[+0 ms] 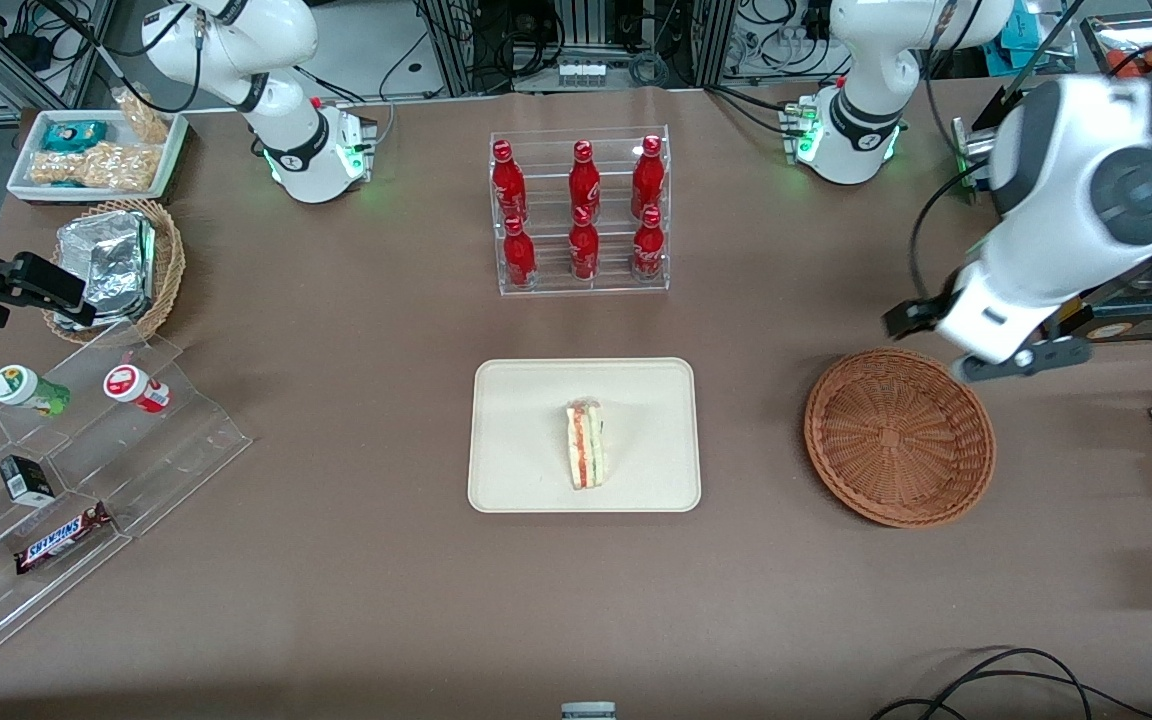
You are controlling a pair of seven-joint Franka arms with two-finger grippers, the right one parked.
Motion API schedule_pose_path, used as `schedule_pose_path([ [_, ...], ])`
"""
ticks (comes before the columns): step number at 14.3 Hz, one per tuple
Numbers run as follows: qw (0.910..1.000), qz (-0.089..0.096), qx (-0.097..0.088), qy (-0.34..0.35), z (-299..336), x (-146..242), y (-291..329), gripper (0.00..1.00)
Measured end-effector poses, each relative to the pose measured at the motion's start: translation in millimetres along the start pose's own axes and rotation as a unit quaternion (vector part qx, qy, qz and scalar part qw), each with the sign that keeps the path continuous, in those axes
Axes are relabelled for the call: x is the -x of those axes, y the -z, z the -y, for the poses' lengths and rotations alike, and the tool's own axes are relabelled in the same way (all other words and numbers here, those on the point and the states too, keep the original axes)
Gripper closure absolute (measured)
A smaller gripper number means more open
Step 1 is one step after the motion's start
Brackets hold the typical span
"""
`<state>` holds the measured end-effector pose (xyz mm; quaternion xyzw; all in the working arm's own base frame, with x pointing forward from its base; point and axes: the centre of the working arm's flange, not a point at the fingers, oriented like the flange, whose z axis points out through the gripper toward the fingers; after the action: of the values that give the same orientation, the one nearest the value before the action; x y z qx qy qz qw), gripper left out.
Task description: Place sandwich from basket to tray
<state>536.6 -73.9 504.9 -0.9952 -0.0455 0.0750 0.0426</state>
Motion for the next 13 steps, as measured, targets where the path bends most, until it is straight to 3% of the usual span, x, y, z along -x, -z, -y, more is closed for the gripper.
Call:
schedule_pose_path([
  [5, 0.9974, -0.033, 0.006, -0.064, 24, 7, 35, 0.0],
  [9, 0.9931, -0.064, 0.027, -0.094, 54, 0, 66, 0.0],
  [13, 0.9928, -0.069, 0.032, -0.092, 64, -5, 69, 0.0],
])
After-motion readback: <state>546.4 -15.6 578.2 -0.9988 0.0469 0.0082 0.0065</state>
